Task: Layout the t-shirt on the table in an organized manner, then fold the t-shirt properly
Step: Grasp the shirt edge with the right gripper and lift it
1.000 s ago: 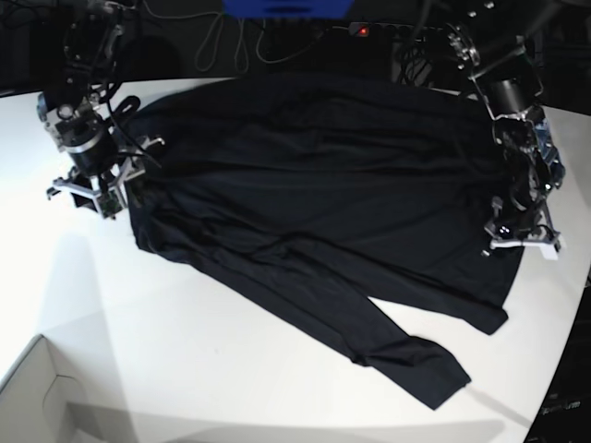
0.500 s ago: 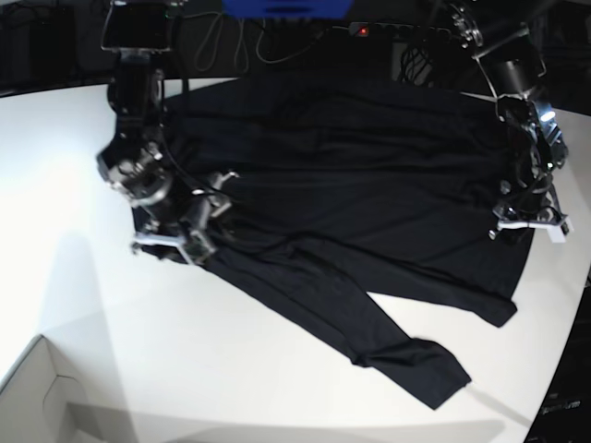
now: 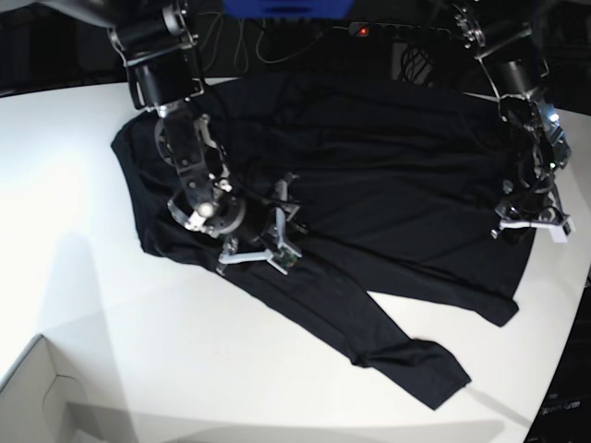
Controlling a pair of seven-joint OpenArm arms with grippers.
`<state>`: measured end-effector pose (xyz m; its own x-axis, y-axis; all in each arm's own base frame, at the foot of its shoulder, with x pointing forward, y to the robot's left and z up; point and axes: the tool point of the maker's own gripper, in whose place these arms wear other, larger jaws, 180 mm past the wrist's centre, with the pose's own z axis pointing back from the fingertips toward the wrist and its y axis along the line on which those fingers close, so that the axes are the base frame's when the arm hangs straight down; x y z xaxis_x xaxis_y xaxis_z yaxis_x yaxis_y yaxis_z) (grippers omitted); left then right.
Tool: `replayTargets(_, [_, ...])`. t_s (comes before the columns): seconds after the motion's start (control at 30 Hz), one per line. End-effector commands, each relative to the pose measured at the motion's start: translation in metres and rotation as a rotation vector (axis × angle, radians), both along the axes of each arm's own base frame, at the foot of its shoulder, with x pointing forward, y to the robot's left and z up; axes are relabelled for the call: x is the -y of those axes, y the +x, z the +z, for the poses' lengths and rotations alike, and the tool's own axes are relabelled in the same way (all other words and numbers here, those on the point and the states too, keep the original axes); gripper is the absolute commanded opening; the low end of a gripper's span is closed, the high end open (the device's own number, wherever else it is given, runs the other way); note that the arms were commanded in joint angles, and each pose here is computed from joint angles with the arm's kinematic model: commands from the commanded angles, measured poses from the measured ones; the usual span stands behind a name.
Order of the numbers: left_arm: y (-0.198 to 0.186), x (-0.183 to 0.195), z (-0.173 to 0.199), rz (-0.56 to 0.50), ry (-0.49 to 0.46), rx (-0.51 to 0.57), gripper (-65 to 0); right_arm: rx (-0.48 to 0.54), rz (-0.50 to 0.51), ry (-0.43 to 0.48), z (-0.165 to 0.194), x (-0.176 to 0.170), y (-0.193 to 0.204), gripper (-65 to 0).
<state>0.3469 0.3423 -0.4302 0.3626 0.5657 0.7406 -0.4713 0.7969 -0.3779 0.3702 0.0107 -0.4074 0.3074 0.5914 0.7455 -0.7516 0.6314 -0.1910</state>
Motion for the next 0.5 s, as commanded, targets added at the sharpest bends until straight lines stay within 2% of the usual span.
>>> replayTargets(0.0, [-0.009, -0.006, -0.009, 0.008, 0.007, -0.070, -46.3, 0.060, -0.001, 0.034, 0.021, -0.005, 0.018, -26.9])
replayTargets(0.27, [-0.010, -0.006, -0.009, 0.008, 0.006, -0.071, -46.3, 0.077, 0.001, 0.027, 0.028, -0.005, 0.031, -27.8])
replayTargets(0.47, [-0.010, -0.006, -0.009, 0.010, 0.005, -0.069, -46.3, 0.002, -0.004, 0.005, 0.005, -0.001, 0.033, -39.8])
